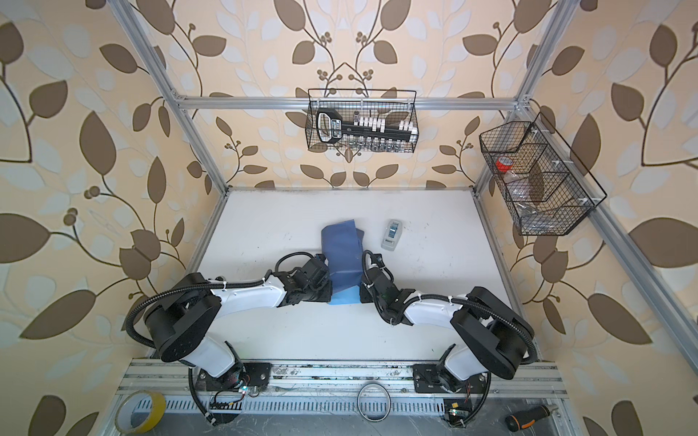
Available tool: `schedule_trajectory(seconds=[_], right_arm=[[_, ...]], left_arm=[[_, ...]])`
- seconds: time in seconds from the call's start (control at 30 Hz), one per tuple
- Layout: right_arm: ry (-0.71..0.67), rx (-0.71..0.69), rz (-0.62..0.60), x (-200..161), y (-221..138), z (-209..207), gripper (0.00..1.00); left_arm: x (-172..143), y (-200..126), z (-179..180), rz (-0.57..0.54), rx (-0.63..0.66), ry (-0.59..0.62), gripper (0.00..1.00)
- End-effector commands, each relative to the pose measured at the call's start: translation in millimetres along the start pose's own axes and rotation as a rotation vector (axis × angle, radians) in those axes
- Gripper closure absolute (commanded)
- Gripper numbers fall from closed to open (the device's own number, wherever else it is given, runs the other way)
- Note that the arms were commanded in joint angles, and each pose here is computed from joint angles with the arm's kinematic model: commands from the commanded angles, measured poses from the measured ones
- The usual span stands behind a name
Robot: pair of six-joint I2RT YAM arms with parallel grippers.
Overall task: Wrap a gift box in wrapping paper
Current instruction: Fold the third fold of the wrapping paper on the gift box.
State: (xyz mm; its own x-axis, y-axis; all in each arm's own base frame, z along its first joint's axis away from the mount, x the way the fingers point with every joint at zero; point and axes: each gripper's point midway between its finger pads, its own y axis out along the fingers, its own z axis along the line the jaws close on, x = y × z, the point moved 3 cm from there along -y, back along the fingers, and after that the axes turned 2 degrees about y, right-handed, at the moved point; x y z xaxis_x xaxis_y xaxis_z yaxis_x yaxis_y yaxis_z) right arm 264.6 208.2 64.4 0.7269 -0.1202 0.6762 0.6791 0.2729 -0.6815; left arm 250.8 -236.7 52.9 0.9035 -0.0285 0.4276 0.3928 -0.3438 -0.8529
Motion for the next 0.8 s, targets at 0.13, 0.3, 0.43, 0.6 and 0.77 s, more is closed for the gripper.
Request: schedule_trajectory(seconds=[0.13,0.3,0.43,0.6,0.77], right_arm=[[-0.001,-0.017,0.038,-18,-1,-8,0.68],[-0.002,-0.018,0.043,-20,5,-7,0.78],[-0.005,-0.019,0.028,-15,8,-4,0.87],[0.001,-0.034,0.016,-9,11,-3,0.98],[0.000,-0.038,0.022,-10,12,-4,1.00]], left_arm=[[13,-2,-15,-0.024,-0.039,0.002,1.00],[13,-2,-15,-0.024,-0.039,0.004,1.00],[14,-2,-15,-0.027,-0.032,0.007,1.00],[15,-3,-15,-0.030,-0.029,0.009,1.00],[15,-3,-14,-0.030,-0.026,0.010,1.00]])
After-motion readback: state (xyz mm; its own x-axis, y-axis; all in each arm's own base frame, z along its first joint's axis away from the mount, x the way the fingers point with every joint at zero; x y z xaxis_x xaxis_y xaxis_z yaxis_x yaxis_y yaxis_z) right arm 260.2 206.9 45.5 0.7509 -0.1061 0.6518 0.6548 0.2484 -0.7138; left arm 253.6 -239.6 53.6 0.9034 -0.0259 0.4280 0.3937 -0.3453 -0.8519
